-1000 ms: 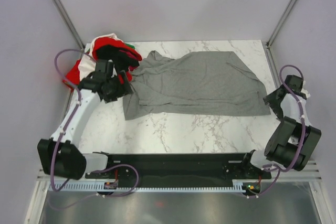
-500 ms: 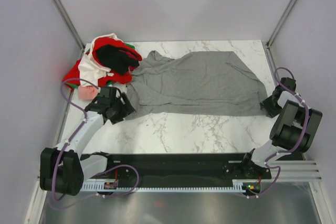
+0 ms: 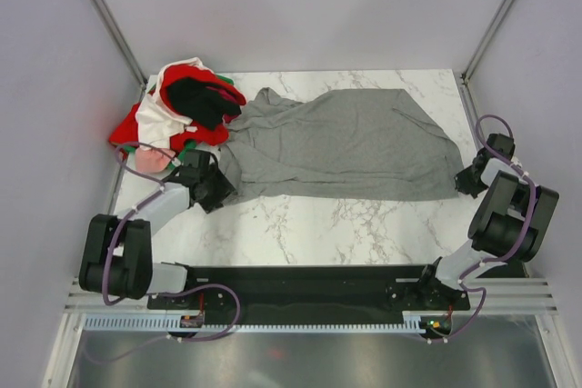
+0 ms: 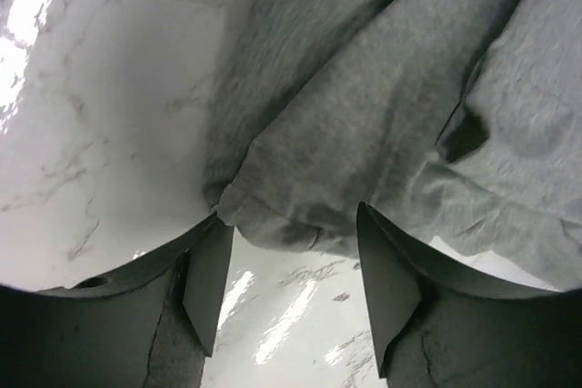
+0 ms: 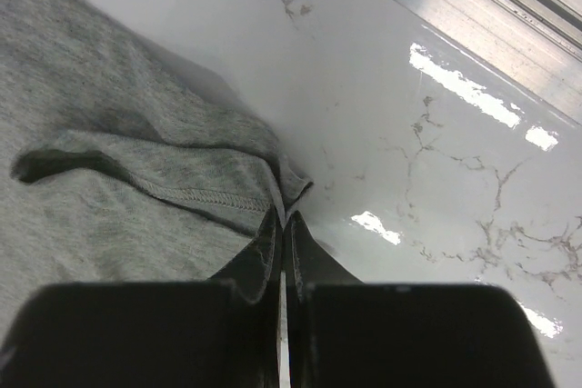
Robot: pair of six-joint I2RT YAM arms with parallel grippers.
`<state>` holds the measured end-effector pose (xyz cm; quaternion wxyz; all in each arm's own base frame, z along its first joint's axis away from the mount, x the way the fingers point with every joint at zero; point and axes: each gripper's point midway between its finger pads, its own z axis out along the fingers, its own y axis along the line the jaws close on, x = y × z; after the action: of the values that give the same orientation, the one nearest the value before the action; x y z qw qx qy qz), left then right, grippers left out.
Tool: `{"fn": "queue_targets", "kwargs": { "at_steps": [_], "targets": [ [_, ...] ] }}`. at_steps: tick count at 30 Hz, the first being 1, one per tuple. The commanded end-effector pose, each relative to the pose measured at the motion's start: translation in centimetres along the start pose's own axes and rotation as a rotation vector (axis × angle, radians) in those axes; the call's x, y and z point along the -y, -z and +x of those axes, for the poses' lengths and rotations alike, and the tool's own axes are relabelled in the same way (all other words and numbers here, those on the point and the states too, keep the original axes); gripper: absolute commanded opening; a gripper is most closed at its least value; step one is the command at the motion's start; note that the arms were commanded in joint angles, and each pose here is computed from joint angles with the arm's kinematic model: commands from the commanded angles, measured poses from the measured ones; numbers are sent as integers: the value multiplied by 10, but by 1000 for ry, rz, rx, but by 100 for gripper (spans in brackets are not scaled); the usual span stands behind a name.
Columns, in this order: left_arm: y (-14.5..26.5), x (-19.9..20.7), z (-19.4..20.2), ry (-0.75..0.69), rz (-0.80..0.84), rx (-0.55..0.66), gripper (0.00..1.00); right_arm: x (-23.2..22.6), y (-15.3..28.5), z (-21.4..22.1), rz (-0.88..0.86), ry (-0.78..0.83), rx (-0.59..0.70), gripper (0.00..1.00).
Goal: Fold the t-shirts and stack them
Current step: Fold the tshirt
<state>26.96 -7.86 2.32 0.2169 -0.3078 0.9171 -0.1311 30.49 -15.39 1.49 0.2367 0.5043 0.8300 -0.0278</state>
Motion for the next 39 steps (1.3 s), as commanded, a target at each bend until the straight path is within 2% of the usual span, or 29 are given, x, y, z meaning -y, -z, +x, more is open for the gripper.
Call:
{"fn": "queue_targets", "kwargs": {
  "at_steps": [1,3,4,5,7,10,13,14,15,16,17,18,19,21,22,24,26,27,28,29,30,31,32,33,35,36,39],
  "targets": [
    [-18,-6,-12,54,-57,55,64,11,-9,25,20,9,-69,0],
    [-20,-3,-18,60,-56,73,55,8,-6,26,2,7,-71,0],
    [-21,0,-22,59,-49,81,45,5,-5,26,-14,6,-73,0],
    [-22,3,-24,59,-40,87,26,3,-4,27,-24,3,-78,0],
    [-22,15,-32,41,-16,89,3,-1,-2,26,-37,-3,-76,0],
    [-9,39,-53,16,24,111,2,-10,2,17,-50,-23,-67,0],
    [20,77,-87,16,83,166,2,-43,18,-6,-119,-44,-63,0],
    [30,85,-92,14,89,159,2,-70,35,-39,-179,-45,-5,0],
    [56,116,-120,3,155,216,2,-79,44,-44,-191,-47,-34,0],
    [66,119,-123,-2,129,193,2,-106,71,-86,-257,-51,45,0],
    [83,132,-136,-13,150,219,2,-112,85,-94,-257,-51,35,0],
    [127,163,-171,-26,226,314,2,-120,101,-110,-279,-49,61,0],
    [152,169,-186,-26,231,367,2,-137,138,-146,-341,-51,152,0],
    [226,186,-213,-46,300,516,2,-131,174,-169,-369,-71,204,0],
    [246,183,-221,-41,297,582,2,-130,187,-174,-397,-69,216,0],
    [275,171,-217,-51,305,636,2,-111,202,-173,-397,-79,235,0],
    [271,163,-201,-68,314,605,2,-96,180,-147,-360,-68,186,0],
    [253,150,-185,-69,296,561,2,-95,184,-137,-389,-75,186,0],
    [243,145,-175,-76,296,528,2,-85,158,-109,-367,-87,110,0],
    [232,137,-166,-75,288,507,2,-83,152,-100,-377,-86,95,0],
    [206,120,-149,-74,251,457,2,-77,149,-92,-366,-83,91,0],
    [209,112,-139,-76,270,464,2,-64,132,-74,-327,-83,52,0],
    [202,103,-130,-76,262,456,2,-55,126,-70,-298,-71,62,0],
    [176,82,-111,-74,212,406,2,-45,123,-68,-284,-76,66,0],
    [170,62,-94,-65,200,406,2,-26,111,-52,-233,-69,50,0],
    [148,42,-76,-64,152,356,2,-17,109,-52,-200,-71,68,0],
    [123,8,-42,-35,110,296,2,1,103,-39,-144,-78,77,0]
  ]
}}
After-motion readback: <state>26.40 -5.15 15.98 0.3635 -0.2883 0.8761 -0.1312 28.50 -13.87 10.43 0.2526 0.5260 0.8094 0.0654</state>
